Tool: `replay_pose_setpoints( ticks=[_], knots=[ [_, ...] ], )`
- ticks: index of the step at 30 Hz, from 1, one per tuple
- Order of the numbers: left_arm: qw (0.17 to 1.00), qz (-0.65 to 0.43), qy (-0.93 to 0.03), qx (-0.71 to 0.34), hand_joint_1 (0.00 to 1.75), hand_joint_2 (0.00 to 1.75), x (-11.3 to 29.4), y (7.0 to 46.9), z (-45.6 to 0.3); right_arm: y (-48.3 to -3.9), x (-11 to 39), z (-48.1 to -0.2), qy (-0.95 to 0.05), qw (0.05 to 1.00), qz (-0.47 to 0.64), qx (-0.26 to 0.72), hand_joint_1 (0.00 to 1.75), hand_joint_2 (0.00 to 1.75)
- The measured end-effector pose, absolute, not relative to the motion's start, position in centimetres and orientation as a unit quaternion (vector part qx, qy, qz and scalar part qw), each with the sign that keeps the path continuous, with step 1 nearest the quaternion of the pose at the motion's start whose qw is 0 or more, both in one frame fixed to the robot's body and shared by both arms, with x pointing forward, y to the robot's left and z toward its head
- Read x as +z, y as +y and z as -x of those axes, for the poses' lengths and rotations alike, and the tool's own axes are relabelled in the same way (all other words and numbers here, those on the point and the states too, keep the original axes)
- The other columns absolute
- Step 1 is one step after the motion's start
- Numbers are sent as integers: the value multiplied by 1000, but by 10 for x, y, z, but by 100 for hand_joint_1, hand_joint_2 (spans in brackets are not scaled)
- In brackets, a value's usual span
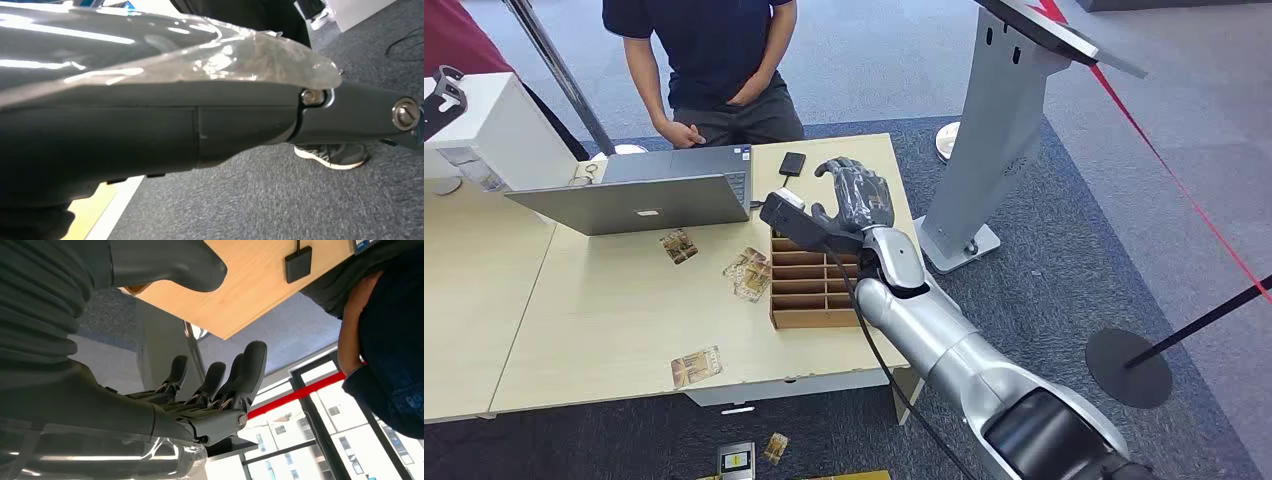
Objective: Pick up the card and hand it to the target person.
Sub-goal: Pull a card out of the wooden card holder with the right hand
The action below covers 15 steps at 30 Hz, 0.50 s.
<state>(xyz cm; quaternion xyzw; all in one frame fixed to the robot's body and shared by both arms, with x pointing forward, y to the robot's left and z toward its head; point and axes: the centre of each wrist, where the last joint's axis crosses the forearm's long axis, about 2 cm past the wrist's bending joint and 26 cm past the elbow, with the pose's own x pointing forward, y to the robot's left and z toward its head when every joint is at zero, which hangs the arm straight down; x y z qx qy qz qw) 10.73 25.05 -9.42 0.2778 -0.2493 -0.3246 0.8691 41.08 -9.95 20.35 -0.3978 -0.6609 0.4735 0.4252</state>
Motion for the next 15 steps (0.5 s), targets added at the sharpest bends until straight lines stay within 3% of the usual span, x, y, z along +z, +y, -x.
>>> replay_pose_setpoints(
  ticks=[15],
  knots=[
    [872,-278,-246,-320,0,0,-95,251,-106,-88,203,-410,-647,425,394,495,55,175]
  ],
)
